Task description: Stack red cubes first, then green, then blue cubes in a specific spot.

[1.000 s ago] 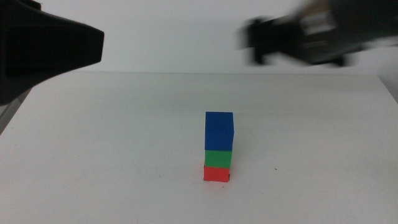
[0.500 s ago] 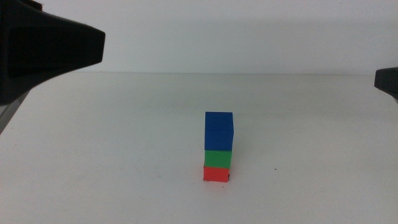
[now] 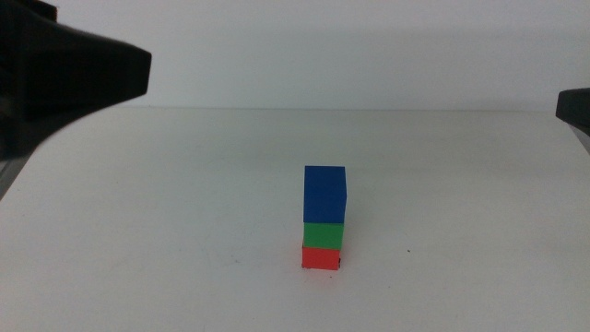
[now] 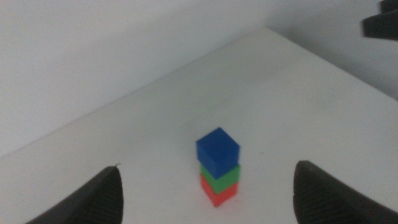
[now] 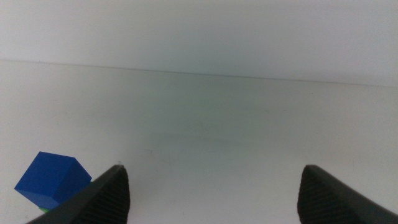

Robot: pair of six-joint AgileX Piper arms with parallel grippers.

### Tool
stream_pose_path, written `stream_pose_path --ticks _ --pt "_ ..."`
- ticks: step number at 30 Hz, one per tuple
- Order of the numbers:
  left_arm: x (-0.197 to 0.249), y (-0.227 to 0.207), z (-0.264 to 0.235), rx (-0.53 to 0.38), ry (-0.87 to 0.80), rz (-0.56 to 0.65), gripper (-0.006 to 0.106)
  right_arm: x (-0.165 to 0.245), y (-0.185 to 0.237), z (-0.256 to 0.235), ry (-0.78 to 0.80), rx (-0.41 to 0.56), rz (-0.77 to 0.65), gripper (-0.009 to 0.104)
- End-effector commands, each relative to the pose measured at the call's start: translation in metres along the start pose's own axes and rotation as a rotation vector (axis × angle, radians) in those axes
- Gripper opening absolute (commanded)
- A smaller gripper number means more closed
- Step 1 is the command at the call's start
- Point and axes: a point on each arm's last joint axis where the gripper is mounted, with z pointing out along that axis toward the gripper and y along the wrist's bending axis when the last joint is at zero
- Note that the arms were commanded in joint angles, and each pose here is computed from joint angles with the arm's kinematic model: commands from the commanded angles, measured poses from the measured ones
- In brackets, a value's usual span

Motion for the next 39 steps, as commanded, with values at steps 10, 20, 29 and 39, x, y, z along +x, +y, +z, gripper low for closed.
stream_pose_path --ticks 10,20,29,39 --pt "0.09 0.023 0.032 -0.164 -0.146 -0.093 0.094 0.002 -0.001 0.001 -0.008 -0.002 0.006 0.086" --pt "0.23 0.034 0.032 -0.481 -0.242 -0.265 0.094 0.115 -0.018 -0.018 -0.235 0.096 -0.136 0.086" --pt "0.289 0.035 0.048 -0.621 -0.251 -0.31 0.094 0.216 -0.032 -0.018 -0.293 0.203 -0.092 0.086" --pt "0.286 0.037 0.048 -0.631 -0.313 -0.292 0.094 0.223 -0.032 -0.021 -0.284 0.207 -0.096 0.086"
